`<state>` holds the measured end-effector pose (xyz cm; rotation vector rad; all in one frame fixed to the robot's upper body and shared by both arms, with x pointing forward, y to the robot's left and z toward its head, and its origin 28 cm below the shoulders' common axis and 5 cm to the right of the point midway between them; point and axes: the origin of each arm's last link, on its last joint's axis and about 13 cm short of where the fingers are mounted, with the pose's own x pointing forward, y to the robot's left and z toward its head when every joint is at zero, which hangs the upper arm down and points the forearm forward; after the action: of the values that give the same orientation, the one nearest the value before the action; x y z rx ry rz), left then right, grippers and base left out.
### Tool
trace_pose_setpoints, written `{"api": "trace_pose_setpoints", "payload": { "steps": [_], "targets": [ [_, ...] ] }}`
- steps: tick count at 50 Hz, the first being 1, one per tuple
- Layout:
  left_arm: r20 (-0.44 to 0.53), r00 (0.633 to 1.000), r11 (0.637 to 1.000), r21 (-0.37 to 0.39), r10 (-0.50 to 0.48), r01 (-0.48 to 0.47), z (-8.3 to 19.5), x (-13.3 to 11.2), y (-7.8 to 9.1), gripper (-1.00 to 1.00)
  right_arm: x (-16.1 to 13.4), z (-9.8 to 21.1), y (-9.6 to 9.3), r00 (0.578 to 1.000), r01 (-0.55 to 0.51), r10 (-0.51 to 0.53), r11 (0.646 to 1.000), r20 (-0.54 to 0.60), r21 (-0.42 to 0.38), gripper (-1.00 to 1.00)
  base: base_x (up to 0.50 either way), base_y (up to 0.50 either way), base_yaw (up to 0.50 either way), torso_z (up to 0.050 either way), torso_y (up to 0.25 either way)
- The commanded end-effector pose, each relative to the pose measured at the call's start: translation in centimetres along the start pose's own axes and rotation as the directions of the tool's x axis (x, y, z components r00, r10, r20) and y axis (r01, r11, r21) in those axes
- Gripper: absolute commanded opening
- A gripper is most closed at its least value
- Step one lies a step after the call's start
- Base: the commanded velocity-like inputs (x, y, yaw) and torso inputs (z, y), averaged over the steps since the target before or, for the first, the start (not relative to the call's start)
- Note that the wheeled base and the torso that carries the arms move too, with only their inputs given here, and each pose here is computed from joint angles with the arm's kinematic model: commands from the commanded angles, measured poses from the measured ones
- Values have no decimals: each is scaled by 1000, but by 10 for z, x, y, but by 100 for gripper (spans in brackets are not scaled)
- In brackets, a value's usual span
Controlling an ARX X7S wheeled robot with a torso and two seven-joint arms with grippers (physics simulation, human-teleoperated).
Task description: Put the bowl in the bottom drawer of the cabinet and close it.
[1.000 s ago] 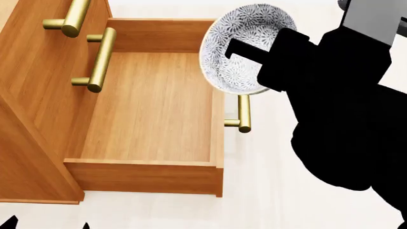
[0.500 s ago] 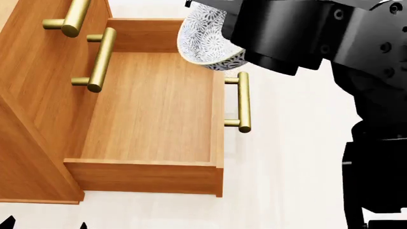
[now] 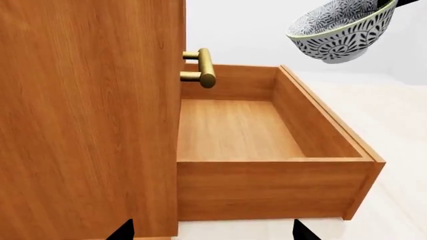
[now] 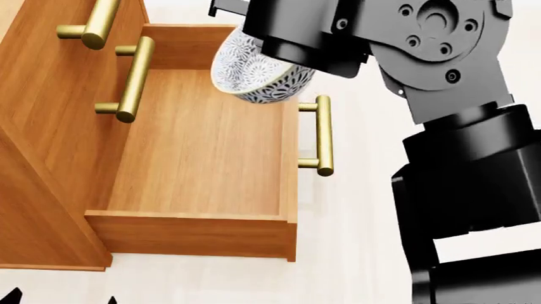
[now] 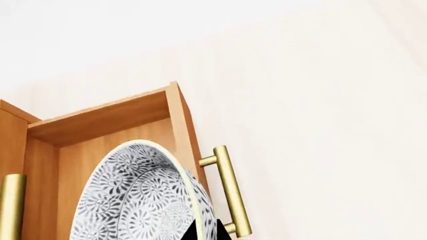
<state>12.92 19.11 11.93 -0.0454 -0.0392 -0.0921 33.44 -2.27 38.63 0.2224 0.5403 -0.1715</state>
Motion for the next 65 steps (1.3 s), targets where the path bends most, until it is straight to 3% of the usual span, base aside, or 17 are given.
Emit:
{"api": "trace_pose_setpoints", "payload": {
  "steps": [1,6,15,20,28,44,65],
  "targets": [
    [1,1000,1000,-3,1,-1,0,0,1,100,6,-5,12,1000,2,-3,1000,-8,-26,-100,0,0,0,0,0],
    [1,1000,1000,-5,1,-1,14,-1,-1,100,8,-8,12,1000,-5,5,1000,-11,-29,-100,0,0,0,2,0],
    [6,1000,1000,-7,2,-2,15,-1,-1,100,12,-16,16,998,-60,60,997,-13,-38,-100,0,0,0,0,1],
    [6,1000,1000,-8,4,-4,2,0,0,100,16,-20,17,996,-89,89,995,-9,-38,-100,0,0,0,0,0],
    [5,1000,1000,-8,4,-4,14,-1,-1,100,22,-28,18,992,-129,129,991,-7,-23,-100,0,0,0,0,0],
    [3,1000,1000,-10,4,-4,15,-1,-1,100,32,-38,20,992,-126,126,992,-16,5,-100,0,0,0,0,1],
    [2,1000,1000,-13,0,0,16,-1,-1,100,41,-51,23,986,-163,163,986,-25,-30,-100,0,0,0,0,0]
  ]
}}
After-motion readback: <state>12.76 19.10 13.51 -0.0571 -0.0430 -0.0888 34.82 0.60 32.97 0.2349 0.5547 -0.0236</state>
